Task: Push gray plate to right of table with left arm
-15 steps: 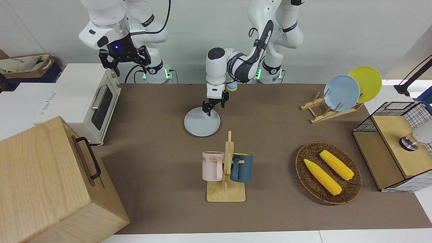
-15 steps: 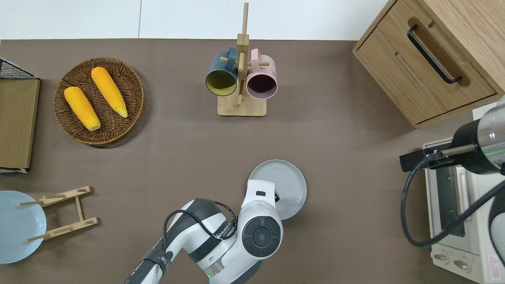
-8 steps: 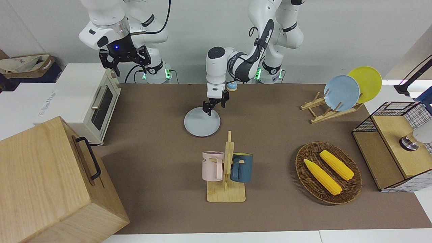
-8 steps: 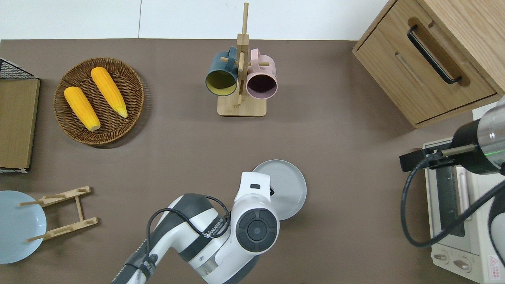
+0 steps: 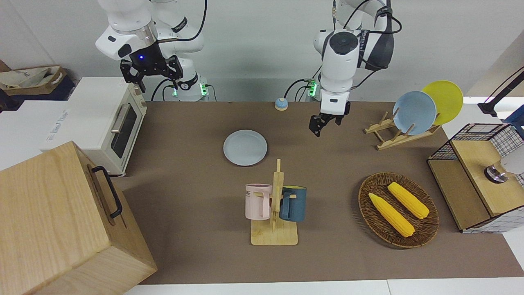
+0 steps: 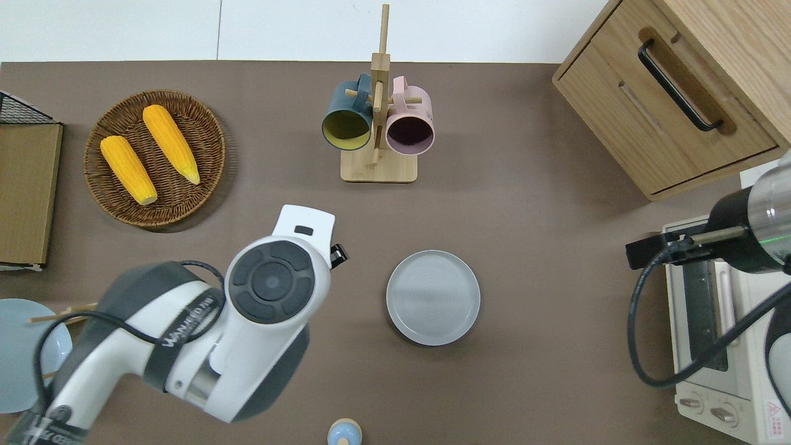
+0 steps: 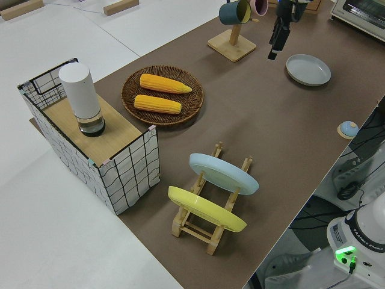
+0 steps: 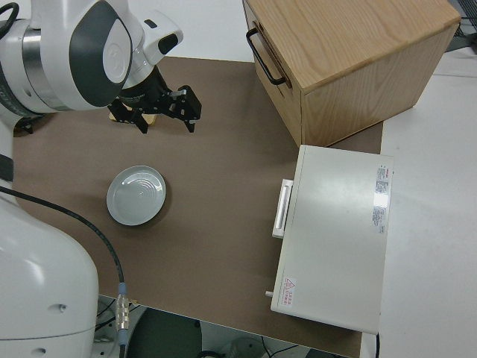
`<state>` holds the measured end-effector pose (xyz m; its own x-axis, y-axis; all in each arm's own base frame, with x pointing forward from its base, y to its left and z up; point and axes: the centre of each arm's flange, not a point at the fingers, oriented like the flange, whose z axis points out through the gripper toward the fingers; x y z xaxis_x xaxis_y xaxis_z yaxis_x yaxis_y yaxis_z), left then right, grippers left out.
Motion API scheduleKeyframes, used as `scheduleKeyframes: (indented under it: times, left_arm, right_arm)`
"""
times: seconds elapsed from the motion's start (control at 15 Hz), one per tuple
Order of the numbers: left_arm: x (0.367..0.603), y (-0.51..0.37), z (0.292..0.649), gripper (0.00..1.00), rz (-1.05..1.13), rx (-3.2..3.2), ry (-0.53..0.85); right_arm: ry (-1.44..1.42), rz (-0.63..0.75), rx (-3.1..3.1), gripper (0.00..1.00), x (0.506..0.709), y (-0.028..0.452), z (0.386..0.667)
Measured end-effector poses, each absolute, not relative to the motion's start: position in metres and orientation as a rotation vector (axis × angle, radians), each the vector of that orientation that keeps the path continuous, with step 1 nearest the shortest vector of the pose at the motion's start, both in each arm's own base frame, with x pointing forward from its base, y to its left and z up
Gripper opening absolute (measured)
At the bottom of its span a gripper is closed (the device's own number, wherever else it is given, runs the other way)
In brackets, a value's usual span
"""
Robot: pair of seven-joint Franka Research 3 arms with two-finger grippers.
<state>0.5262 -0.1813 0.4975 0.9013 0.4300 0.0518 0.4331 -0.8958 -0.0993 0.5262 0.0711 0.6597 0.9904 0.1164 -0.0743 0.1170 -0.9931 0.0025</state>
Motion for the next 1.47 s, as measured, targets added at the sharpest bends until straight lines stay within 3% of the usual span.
scheduleKeyframes:
  times: [0.53, 1.0, 1.47]
  left_arm:
    - [0.557, -0.041, 0.561, 1.00, 0.025, -3.016, -0.447]
    - [0.549, 0.002, 0.589, 1.00, 0.141, -3.081, -0.197]
    - [0.548, 0.000, 0.600, 1.00, 0.170, -3.112, -0.089]
  right_arm:
    - [0.183, -0.116, 3.127, 0.99, 0.526, 0.071, 0.660]
    - [0.183, -0.116, 3.127, 0.99, 0.526, 0.071, 0.660]
    - [0.183, -0.116, 3.127, 0.99, 0.526, 0.071, 0.660]
